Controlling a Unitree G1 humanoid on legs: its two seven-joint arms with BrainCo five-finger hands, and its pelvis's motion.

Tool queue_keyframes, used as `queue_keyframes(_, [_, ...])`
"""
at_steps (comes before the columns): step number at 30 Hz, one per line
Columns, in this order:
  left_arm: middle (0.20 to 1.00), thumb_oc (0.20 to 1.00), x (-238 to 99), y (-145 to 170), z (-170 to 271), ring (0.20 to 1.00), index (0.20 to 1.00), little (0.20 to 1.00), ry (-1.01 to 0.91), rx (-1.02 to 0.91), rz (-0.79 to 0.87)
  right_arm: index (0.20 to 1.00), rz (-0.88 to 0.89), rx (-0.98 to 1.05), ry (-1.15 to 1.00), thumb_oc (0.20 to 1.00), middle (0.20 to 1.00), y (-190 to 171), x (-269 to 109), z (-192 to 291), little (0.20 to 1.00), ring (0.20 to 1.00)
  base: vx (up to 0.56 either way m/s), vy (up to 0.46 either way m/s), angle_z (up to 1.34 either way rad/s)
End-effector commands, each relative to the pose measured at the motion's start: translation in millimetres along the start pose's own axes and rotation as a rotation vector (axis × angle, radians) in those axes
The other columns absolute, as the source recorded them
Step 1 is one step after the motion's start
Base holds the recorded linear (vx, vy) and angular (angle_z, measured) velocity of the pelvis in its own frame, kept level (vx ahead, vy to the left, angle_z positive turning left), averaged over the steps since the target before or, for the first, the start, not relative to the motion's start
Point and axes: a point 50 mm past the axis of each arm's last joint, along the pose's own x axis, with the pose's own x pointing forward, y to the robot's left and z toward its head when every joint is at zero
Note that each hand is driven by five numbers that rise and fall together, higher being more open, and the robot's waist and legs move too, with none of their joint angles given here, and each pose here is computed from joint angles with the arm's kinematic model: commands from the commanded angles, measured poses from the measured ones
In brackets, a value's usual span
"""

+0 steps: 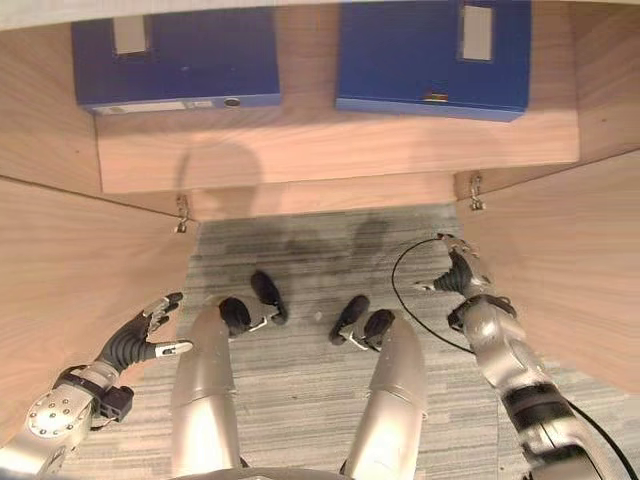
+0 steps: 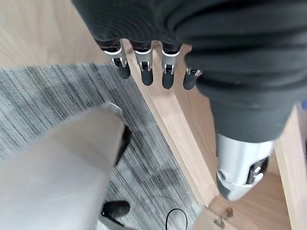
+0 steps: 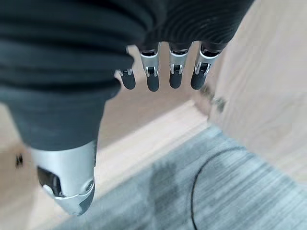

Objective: Put the empty folder in the office cabinet

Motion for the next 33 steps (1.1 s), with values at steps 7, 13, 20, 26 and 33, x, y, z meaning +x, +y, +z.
queue_keyframes(7, [1.000, 1.000, -11, -12, 8, 1.000, 1.000, 1.000, -0.074, 0.001, -0.013, 1.000, -0.361, -0.025, -0.224, 1.000, 1.000, -55, -16, 29, 1.000, 1.000, 0.01, 0.012, -0.06])
queue_keyframes(13, [1.000, 1.000, -10, -13, 7, 1.000, 1.000, 1.000, -0.072, 0.011, -0.020, 1.000, -0.376, -0.066, -0.270, 1.000, 1.000, -62, -4, 43, 1.000, 1.000, 0.00, 0.000, 0.00])
queue_keyframes(20, [1.000, 1.000, -9, -11, 9, 1.000, 1.000, 1.000, -0.081, 0.033, -0.028, 1.000, -0.405, -0.117, -0.261, 1.000, 1.000, -74, 29, 58, 1.000, 1.000, 0.00, 0.000, 0.00])
queue_keyframes(26, [1.000, 1.000, -8, -12, 6, 1.000, 1.000, 1.000, -0.066, 0.026, -0.042, 1.000, -0.392, -0.120, -0.207, 1.000, 1.000, -76, 52, 62, 1.000, 1.000, 0.00, -0.009, 0.02])
queue_keyframes(33, [1.000, 1.000, -8, -12, 4, 1.000, 1.000, 1.000, -0.056, 0.028, -0.053, 1.000, -0.401, -0.158, -0.195, 1.000, 1.000, -89, 66, 69, 1.000, 1.000, 0.00, 0.000, 0.00])
